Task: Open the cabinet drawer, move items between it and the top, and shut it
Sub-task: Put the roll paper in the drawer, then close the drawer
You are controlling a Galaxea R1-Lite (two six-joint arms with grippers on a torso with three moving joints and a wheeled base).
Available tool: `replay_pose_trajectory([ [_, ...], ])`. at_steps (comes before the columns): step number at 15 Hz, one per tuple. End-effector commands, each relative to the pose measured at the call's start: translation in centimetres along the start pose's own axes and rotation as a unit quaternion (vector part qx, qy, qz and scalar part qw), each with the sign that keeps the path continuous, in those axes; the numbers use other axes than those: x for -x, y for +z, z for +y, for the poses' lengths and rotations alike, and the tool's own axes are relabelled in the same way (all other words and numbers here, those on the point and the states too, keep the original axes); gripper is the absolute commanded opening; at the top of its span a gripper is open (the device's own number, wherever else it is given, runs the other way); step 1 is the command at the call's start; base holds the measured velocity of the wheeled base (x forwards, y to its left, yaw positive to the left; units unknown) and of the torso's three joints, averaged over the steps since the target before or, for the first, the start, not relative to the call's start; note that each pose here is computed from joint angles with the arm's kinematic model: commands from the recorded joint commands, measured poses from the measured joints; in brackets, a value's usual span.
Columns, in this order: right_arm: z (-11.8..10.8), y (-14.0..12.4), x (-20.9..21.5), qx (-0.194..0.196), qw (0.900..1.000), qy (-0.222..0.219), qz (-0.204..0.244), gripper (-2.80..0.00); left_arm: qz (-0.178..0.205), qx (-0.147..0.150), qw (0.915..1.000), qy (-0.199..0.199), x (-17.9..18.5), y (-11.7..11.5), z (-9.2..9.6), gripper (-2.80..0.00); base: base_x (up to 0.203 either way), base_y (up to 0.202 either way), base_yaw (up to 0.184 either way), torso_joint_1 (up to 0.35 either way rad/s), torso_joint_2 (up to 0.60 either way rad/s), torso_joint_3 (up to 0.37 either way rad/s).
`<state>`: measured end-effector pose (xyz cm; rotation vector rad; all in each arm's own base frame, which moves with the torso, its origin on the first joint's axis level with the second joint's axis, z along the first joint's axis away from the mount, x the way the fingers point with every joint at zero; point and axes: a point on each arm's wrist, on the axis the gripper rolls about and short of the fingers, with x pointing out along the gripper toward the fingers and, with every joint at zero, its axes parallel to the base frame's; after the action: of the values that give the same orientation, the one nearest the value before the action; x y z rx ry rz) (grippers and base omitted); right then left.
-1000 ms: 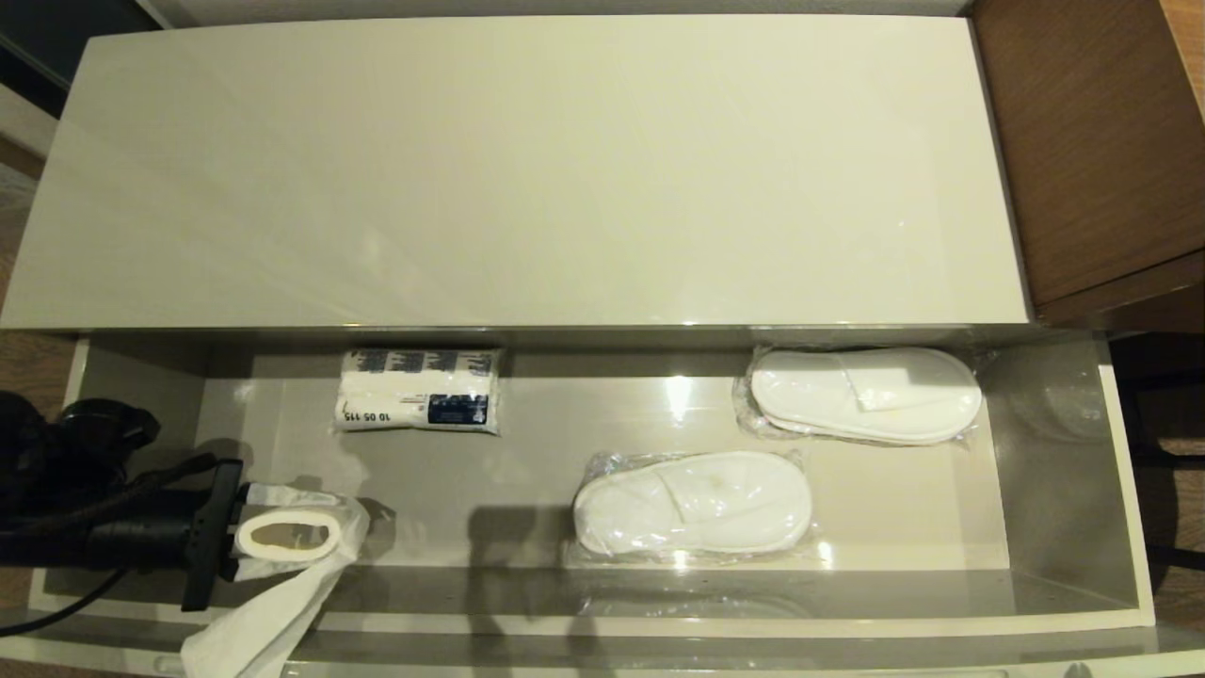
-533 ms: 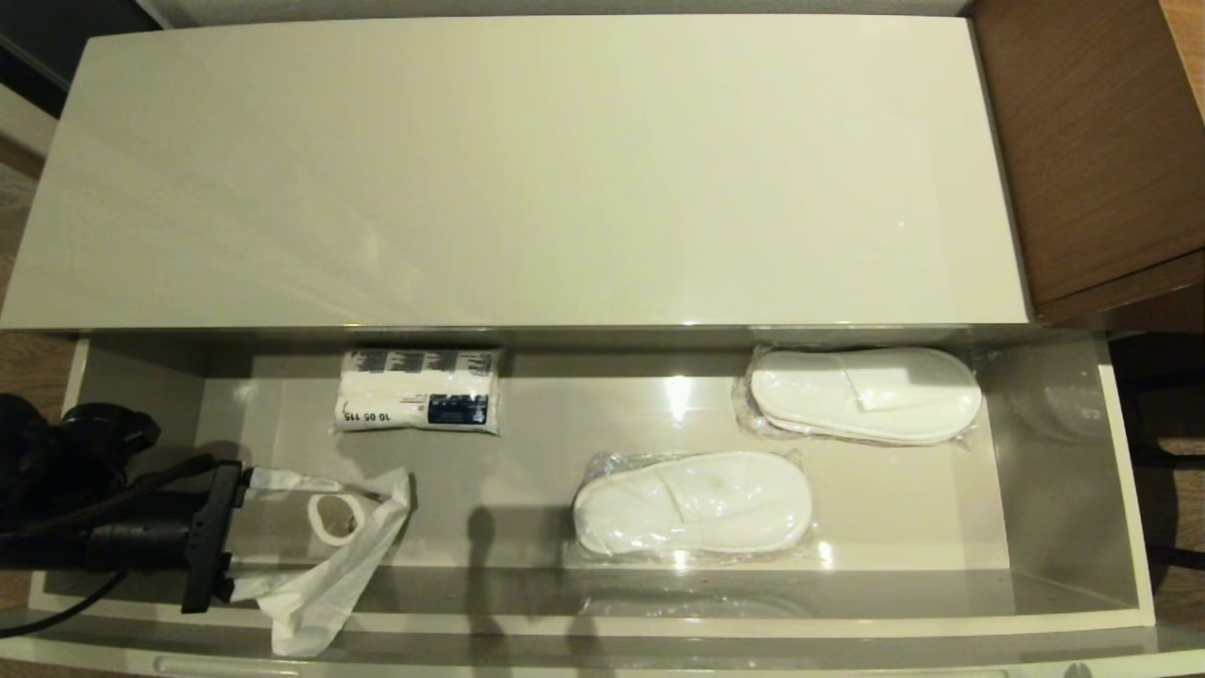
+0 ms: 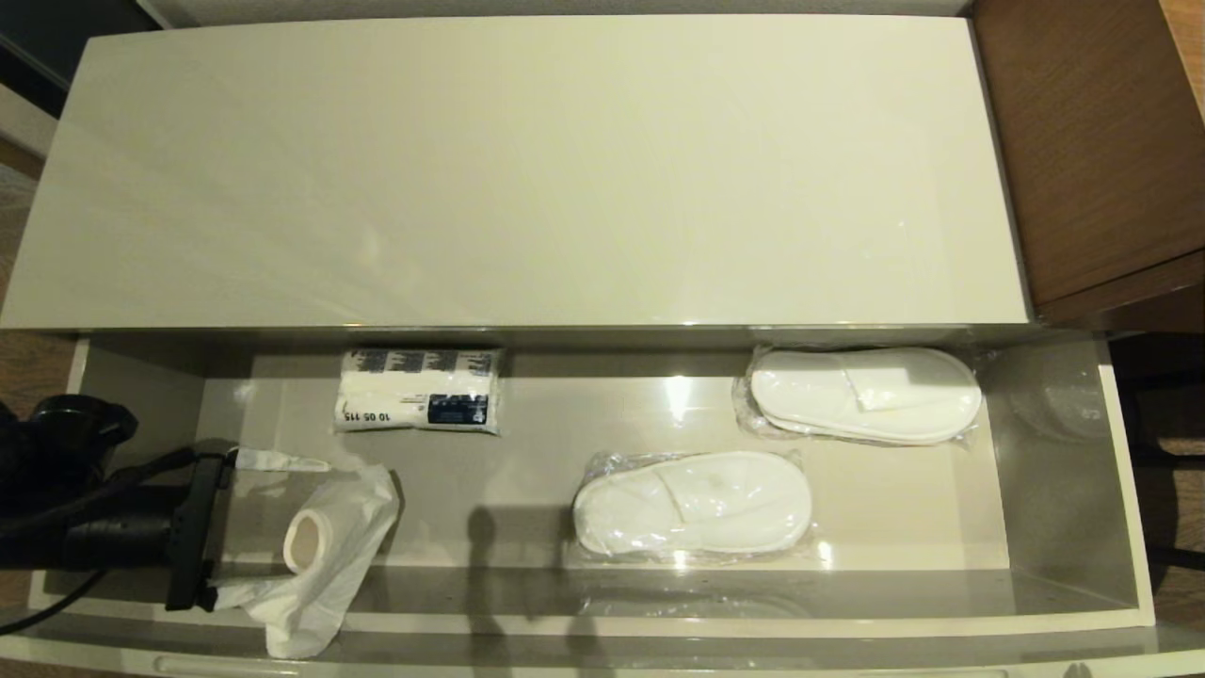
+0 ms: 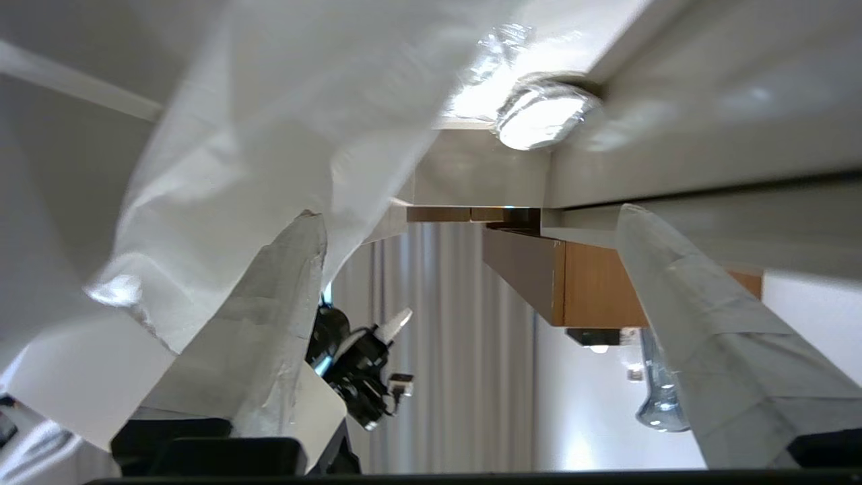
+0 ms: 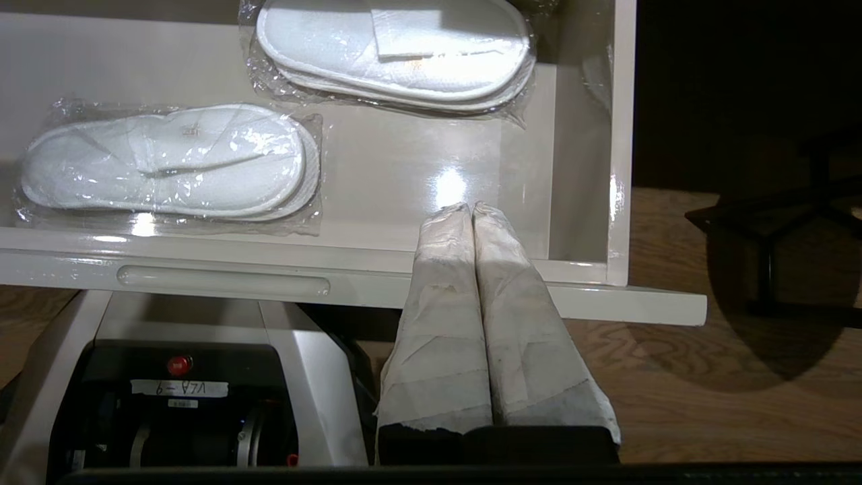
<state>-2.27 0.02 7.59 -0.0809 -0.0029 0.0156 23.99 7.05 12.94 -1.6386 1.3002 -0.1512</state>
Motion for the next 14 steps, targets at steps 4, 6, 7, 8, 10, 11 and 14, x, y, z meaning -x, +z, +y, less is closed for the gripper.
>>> replay_pose_trajectory([
  [4, 0.0, 0.0, 0.0, 0.001, 1.000, 0.001, 0.000, -2.80, -0.100, -0.182, 0.9763, -0.060, 5.5, -9.7, -4.0, 0.00, 0.000, 0.000, 0.000, 0.000, 0.00, 0.000],
  [6, 0.0, 0.0, 0.0, 0.001, 1.000, 0.001, 0.000, -2.80, -0.140, -0.227, 0.9614, -0.068, 7.0, -12.7, -4.7, 0.00, 0.000, 0.000, 0.000, 0.000, 0.00, 0.000],
  [7, 0.0, 0.0, 0.0, 0.001, 1.000, 0.001, 0.000, -2.80, -0.155, -0.243, 0.9550, -0.070, 7.6, -14.0, -4.9, 0.00, 0.000, 0.000, 0.000, 0.000, 0.00, 0.000],
  [8, 0.0, 0.0, 0.0, 0.001, 1.000, 0.001, 0.000, -2.80, -0.161, -0.252, 0.9515, -0.071, 8.0, -15.1, -4.9, 0.00, 0.000, 0.000, 0.000, 0.000, 0.00, 0.000],
  [10, 0.0, 0.0, 0.0, 0.001, 1.000, 0.001, 0.000, -2.80, -0.176, -0.293, 0.9362, -0.080, 9.2, -18.8, -4.5, 0.00, 0.000, 0.000, 0.000, 0.000, 0.00, 0.000],
  [11, 0.0, 0.0, 0.0, 0.001, 1.000, 0.001, 0.000, -2.80, -0.190, -0.316, 0.9265, -0.074, 9.7, -20.6, -4.0, 0.00, 0.000, 0.000, 0.000, 0.000, 0.00, 0.000],
  [14, 0.0, 0.0, 0.0, 0.000, 1.000, 0.001, 0.000, -2.80, -0.255, -0.390, 0.8846, 0.004, 10.1, -22.5, -2.7, -2.80, 0.000, 0.000, 0.000, 0.000, 0.00, 0.000],
])
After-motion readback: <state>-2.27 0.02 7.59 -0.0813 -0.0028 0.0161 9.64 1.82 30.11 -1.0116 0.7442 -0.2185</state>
